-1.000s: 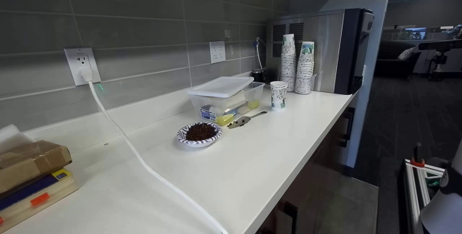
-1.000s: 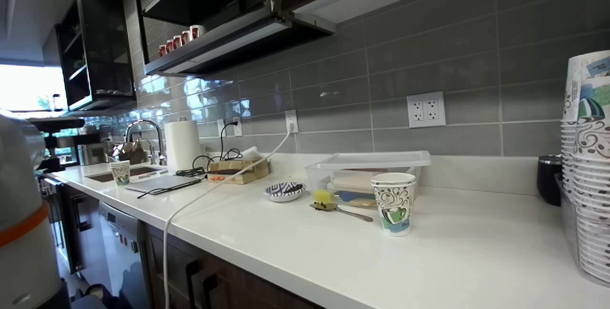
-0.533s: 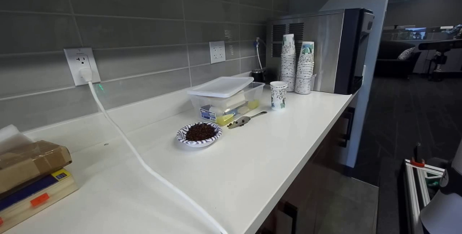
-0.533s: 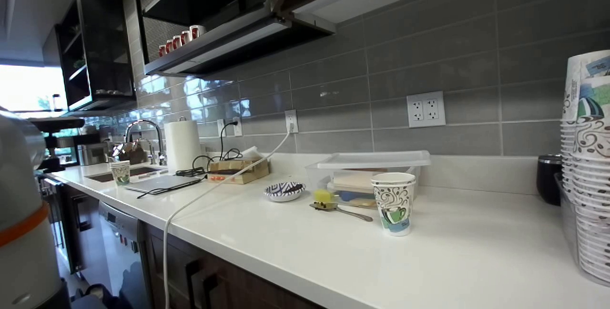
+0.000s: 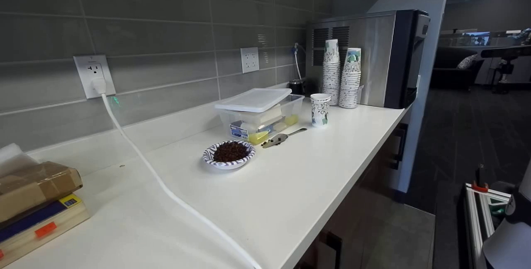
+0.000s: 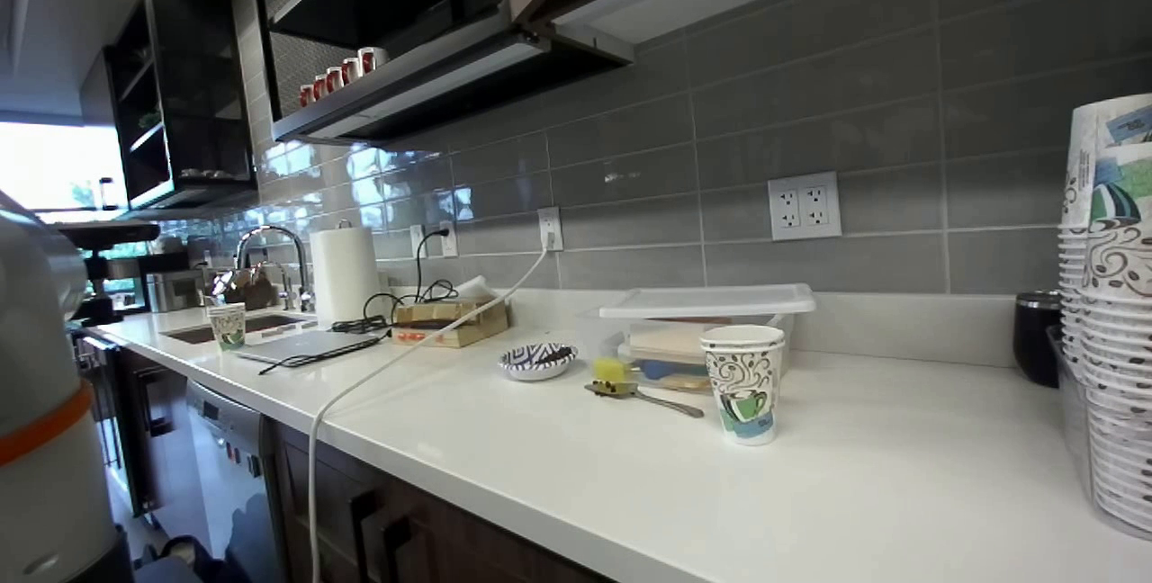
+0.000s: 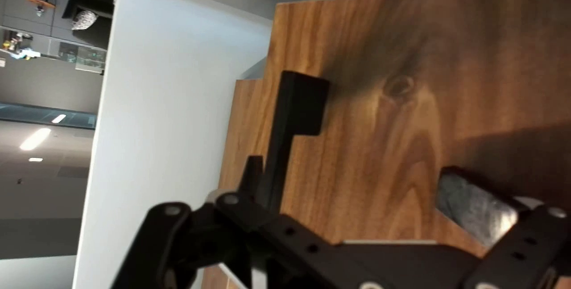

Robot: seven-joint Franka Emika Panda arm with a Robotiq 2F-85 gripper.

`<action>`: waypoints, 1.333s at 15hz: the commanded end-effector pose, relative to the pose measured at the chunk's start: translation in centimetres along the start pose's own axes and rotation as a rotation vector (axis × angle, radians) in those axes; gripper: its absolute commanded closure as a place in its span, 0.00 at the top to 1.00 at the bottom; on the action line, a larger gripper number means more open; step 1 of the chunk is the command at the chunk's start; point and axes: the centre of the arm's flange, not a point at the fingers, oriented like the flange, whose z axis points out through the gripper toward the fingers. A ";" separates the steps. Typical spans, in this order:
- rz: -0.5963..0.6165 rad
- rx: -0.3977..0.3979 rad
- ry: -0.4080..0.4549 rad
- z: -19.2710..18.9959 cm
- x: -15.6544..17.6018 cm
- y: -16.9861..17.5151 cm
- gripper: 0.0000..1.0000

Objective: Open the left door of the top cabinet

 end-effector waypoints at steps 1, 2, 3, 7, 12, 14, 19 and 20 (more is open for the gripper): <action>0.043 0.079 0.027 1.4 1.8 -4.5 1.00; 0.048 0.102 0.030 1.7 1.9 -5.7 1.00; 0.054 0.124 0.028 1.9 2.0 -6.8 1.00; 0.063 0.216 0.015 2.1 2.3 -10.4 1.00; 0.043 0.256 -0.015 1.1 2.7 -11.1 1.00; 0.002 0.264 -0.027 0.5 2.8 -9.7 1.00; -0.087 0.260 -0.018 -0.9 2.5 -5.6 1.00; -0.108 0.274 -0.024 -1.2 2.2 -5.0 1.00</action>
